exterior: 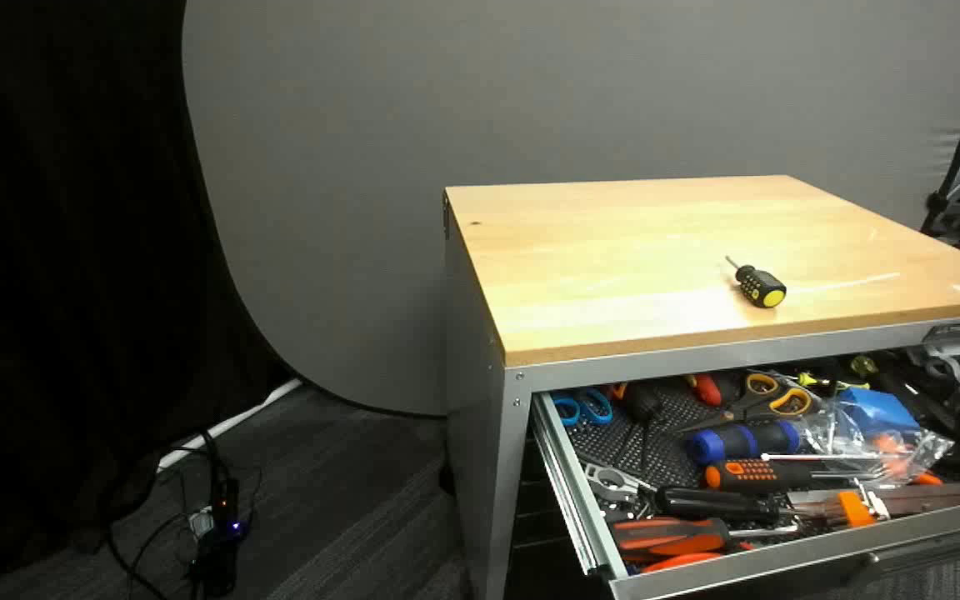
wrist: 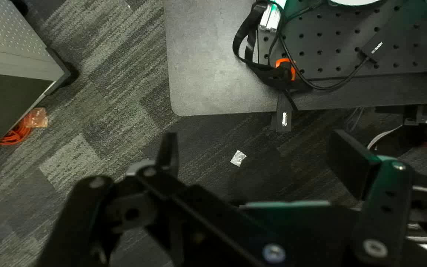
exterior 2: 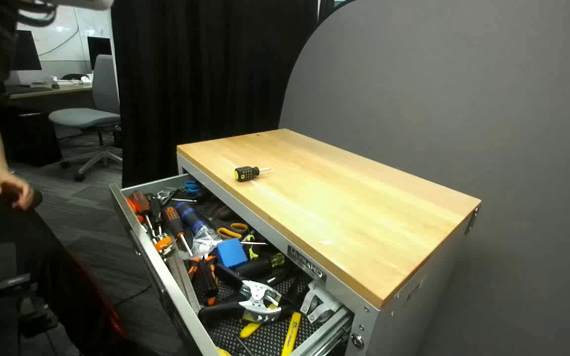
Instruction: Put the screwdriver in the drawer and close the drawer.
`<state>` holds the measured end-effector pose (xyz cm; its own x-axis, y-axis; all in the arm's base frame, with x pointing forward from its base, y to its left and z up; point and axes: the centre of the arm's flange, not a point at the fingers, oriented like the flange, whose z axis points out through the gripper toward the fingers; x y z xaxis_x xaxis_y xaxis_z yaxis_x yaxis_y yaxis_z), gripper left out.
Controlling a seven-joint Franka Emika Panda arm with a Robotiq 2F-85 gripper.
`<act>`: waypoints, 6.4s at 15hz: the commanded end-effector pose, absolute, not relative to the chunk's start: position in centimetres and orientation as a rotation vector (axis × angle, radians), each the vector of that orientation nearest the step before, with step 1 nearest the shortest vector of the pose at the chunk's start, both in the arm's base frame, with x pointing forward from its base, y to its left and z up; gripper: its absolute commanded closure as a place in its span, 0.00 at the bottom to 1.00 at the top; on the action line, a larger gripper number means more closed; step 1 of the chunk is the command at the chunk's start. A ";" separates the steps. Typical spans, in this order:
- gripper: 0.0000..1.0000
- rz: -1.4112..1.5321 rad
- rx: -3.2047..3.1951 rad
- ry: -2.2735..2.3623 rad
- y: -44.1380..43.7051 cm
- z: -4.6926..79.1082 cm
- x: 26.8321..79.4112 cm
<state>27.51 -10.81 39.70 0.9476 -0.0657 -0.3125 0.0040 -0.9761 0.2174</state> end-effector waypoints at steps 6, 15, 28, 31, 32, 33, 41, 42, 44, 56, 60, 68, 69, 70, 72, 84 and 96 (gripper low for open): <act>0.00 -0.469 2.886 -0.047 -10.8 39.8 27.6; 0.00 -0.306 2.943 0.082 3.3 37.4 37.6; 0.00 -0.186 3.008 0.101 12.6 31.8 59.3; 0.00 -0.232 3.045 0.089 12.7 30.7 62.4; 0.00 -0.242 3.047 0.068 12.7 30.5 63.0; 0.00 -0.254 3.050 0.055 12.7 30.4 63.6; 0.00 -0.234 3.089 -0.029 12.7 29.8 66.1; 0.00 -0.226 3.088 -0.034 12.6 29.8 66.4; 0.00 -0.215 3.084 -0.049 12.4 30.0 66.7; 0.00 -0.287 3.064 -0.141 12.1 25.0 66.1; 0.00 -0.312 3.050 -0.109 11.9 24.4 65.5; 0.57 -0.268 3.058 -0.121 11.6 25.7 65.1; 0.66 -0.260 3.058 -0.123 11.7 25.9 65.1; 0.73 -0.258 3.061 -0.119 11.8 26.1 65.1; 0.86 -0.257 3.060 -0.110 12.1 26.0 64.5; 0.86 -0.414 2.966 -0.226 4.5 24.4 53.9; 0.06 -0.514 2.961 -0.097 5.2 21.7 49.7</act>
<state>51.79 6.25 19.90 0.9472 -0.1247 -0.2954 -0.0836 -0.9855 0.1479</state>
